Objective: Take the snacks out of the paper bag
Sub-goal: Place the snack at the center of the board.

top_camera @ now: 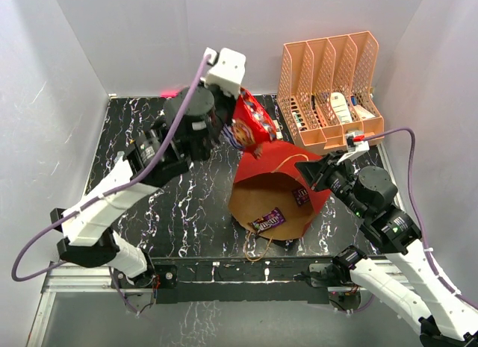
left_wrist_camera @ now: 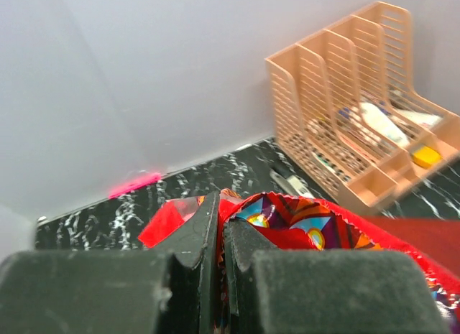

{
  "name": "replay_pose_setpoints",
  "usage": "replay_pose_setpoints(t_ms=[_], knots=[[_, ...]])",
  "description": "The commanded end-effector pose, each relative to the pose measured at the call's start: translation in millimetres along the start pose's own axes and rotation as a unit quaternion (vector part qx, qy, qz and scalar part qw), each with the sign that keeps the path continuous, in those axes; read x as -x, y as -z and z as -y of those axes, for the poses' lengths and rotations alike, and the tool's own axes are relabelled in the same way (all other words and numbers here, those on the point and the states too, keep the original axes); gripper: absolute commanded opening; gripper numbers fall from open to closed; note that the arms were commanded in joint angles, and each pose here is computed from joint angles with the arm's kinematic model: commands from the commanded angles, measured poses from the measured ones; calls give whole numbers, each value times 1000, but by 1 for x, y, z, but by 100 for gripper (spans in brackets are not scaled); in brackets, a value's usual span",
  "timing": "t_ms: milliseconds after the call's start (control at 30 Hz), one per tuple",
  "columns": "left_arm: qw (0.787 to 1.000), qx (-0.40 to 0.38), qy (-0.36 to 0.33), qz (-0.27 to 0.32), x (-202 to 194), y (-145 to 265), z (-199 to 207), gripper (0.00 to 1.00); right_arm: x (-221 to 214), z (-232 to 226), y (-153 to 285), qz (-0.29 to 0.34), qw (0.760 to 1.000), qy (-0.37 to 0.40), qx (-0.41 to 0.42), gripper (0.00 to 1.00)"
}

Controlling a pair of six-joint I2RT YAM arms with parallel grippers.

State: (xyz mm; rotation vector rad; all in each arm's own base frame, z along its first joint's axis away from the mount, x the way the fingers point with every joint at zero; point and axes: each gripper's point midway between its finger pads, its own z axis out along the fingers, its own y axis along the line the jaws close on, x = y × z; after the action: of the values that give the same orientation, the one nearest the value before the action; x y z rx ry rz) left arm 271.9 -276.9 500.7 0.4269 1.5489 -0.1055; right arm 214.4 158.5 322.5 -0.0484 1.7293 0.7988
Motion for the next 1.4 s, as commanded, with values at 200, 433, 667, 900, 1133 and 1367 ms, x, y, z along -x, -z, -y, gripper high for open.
replay_pose_setpoints(t_ms=[200, 433, 667, 900, 1133, 1367], knots=[[990, 131, 37, -26, -13, -73, -102, 0, 10, -5, 4, 21, 1000, -10, 8, 7], [984, 117, 95, -98, -96, -144, -129, 0, 12, -5, 5, 24, 1000, -10, 8, 7], [973, 108, 139, -146, -165, -222, -144, 0, 13, -5, 6, 24, 1000, -9, 6, 7], [974, 23, 165, -154, -187, -264, -109, 0, 11, -4, 4, 20, 1000, -13, 4, 7], [973, -1, 143, -182, -244, -230, -95, 0, 13, -5, 1, 20, 1000, -10, 2, 7], [953, -39, 146, -261, -314, -176, -72, 0, 13, -6, -2, 17, 1000, -7, 4, 7]])
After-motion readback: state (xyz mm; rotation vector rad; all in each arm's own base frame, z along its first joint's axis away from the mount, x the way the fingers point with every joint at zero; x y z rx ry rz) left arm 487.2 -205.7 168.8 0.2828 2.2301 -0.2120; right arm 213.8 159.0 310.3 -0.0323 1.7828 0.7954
